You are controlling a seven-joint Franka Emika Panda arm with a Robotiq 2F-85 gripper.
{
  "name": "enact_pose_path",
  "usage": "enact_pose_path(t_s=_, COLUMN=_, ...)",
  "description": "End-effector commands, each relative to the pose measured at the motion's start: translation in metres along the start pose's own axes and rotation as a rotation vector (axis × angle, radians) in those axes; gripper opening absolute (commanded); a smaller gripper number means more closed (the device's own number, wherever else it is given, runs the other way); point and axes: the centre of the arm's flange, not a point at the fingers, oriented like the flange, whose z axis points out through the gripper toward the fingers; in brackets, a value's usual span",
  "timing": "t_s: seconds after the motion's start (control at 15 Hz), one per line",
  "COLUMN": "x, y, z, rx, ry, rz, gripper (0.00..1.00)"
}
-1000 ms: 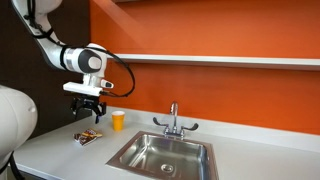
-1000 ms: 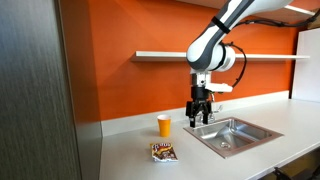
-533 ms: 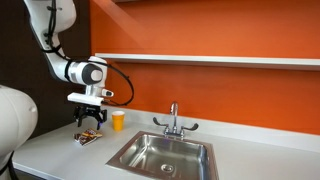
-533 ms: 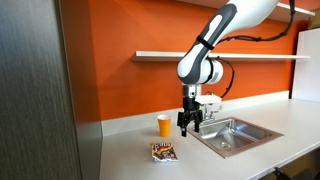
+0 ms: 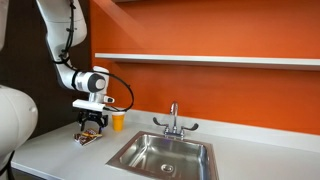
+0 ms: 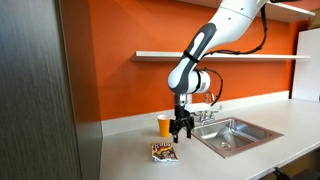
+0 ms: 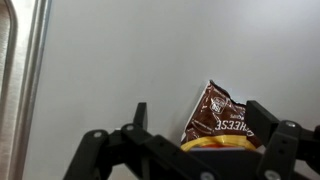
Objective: Put the packet on the bottom shelf.
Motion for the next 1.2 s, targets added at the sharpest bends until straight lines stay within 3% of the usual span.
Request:
enact_pose_path(t_s=0.0, x=0.024, y=-0.010, z=0.012, rx=-0.013, ry=-0.005, rz=0.011, gripper=1.00)
enact_pose_path(t_s=0.67, x=0.037, y=-0.055, z=0.024, rx=0.015, ry=-0.036, rz=-0.023, gripper=1.00)
enact_pose_path(t_s=1.13, x=0.043, y=-0.060, z=0.031, rx=0.008, ry=-0.032, rz=-0.046, gripper=1.00)
